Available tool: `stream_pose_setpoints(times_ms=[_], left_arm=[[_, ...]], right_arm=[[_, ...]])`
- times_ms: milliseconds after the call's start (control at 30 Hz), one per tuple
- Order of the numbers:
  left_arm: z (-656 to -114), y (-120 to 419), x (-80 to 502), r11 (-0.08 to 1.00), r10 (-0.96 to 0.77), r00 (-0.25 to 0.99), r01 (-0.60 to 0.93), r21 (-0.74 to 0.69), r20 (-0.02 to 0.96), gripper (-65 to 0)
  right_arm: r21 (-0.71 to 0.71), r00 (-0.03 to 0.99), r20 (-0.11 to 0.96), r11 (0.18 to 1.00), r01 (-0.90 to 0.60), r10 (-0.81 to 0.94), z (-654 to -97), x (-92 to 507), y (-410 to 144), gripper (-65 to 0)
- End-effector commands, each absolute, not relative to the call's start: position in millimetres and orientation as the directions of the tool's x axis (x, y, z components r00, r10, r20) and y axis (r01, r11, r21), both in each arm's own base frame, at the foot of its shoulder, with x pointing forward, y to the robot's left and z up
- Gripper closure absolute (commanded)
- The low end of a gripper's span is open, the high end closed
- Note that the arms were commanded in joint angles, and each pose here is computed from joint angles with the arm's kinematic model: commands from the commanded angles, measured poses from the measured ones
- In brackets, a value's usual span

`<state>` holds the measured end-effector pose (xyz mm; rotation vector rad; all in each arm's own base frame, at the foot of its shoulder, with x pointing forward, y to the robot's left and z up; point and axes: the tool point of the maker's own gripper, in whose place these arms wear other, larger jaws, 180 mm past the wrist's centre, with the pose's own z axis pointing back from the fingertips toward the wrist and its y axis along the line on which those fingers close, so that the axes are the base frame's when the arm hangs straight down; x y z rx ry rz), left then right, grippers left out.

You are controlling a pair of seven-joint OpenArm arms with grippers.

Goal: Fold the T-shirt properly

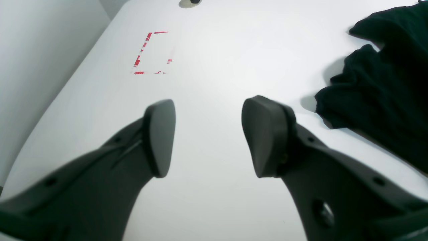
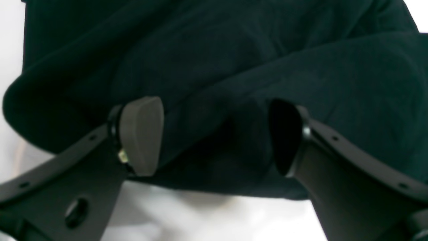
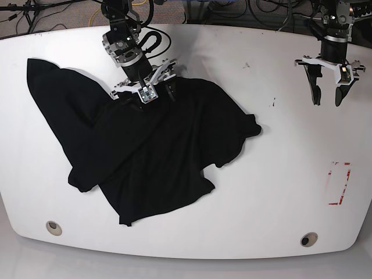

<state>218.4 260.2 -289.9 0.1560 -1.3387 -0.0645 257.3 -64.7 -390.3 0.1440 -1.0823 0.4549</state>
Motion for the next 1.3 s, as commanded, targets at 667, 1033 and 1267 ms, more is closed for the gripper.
stream_pose_setpoints(times_ms=[667,1033,1267], left_arm=[[-281.3,263.8,221.1,0.984,-0.162,0.198,-0.038,0.173,0.967,-33.4],[-278.6,263.3,223.7,0.984,-0.166,0.188,-0.039,0.177,0.968,-33.2],[-278.4,264.5,223.5,0.983,-0.167,0.185,-0.041,0.177,0.969,-33.4]], right_arm=[[-0.135,0.333,0.893,0.886,-0.443,0.303,-377.4,266.4,-65.7,-47.5],[-0.131,0.329,0.896,0.884,-0.448,0.300,-376.7,272.4,-60.9,-36.0],[-0.149,0.320,0.894,0.882,-0.446,0.313,-376.6,288.0,-62.6,-27.7]])
